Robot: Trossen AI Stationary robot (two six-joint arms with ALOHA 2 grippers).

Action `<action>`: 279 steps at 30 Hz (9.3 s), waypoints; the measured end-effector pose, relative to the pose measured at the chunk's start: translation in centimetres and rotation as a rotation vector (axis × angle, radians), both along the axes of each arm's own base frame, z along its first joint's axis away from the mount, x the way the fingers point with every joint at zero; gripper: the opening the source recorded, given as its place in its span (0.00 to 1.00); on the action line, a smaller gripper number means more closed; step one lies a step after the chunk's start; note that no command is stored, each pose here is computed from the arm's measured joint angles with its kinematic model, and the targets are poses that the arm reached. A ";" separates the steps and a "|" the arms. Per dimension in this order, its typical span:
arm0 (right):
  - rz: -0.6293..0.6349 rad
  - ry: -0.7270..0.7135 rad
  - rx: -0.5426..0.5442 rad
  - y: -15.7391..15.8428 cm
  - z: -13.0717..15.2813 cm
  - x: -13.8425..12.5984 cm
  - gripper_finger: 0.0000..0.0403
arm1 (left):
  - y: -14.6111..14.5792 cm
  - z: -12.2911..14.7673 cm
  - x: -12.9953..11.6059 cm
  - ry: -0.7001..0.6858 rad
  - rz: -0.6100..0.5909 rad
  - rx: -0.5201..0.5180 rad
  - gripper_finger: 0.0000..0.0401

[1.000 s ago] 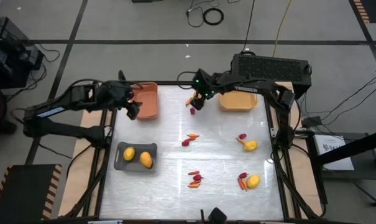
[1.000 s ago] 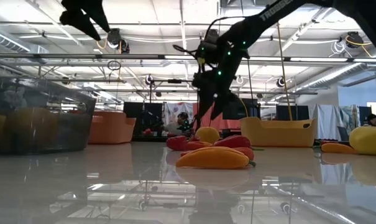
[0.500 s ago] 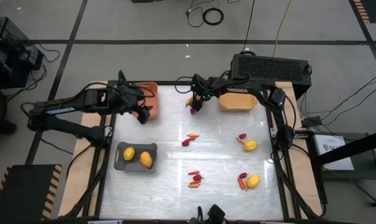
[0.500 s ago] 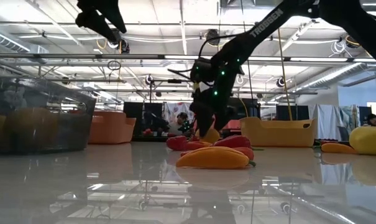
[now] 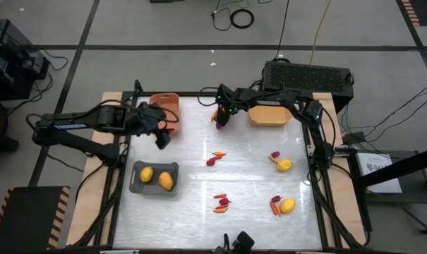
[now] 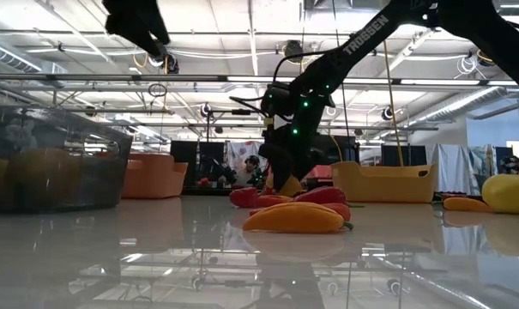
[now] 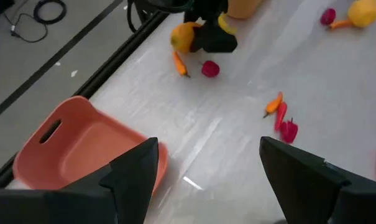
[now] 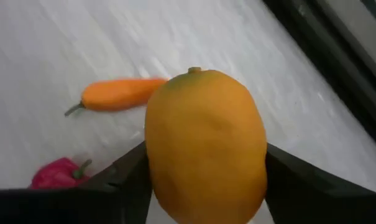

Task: Sort produce into baskets
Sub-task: Put the yellow lemon into the black bin

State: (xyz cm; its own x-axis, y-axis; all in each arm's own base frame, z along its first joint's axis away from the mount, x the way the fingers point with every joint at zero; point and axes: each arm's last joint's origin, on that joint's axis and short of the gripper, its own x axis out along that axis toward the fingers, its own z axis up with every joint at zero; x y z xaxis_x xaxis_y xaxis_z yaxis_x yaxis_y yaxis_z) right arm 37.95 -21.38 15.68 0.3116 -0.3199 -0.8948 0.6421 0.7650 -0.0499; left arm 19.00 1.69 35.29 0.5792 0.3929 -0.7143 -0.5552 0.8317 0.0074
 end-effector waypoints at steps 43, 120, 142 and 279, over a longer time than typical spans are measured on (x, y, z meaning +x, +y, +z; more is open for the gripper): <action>0.512 -1.061 0.021 27.3 0.0 12.7 0.66 | -2.1 -9.4 -7.8 0.051 -0.123 0.010 0.71; 1.018 0.493 0.226 40.8 3.7 -21.3 0.78 | -5.5 -12.2 9.8 -0.562 -0.457 -0.056 0.71; 0.839 0.397 0.192 39.7 0.0 -21.8 0.78 | -5.4 -12.2 9.8 -0.560 -0.436 -0.052 0.71; 0.331 0.417 0.282 19.4 13.4 -10.9 0.78 | 0.3 -7.3 -1.1 -0.432 0.109 -0.142 0.71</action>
State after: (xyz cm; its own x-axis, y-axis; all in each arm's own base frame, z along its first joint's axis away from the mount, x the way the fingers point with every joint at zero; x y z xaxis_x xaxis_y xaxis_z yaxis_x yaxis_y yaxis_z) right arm 27.09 -2.03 29.05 -0.0412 0.0020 -0.9991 0.3375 0.9412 -0.0120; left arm 17.87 2.03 27.98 0.7961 0.3832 -0.4683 -0.5663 0.7445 -0.3535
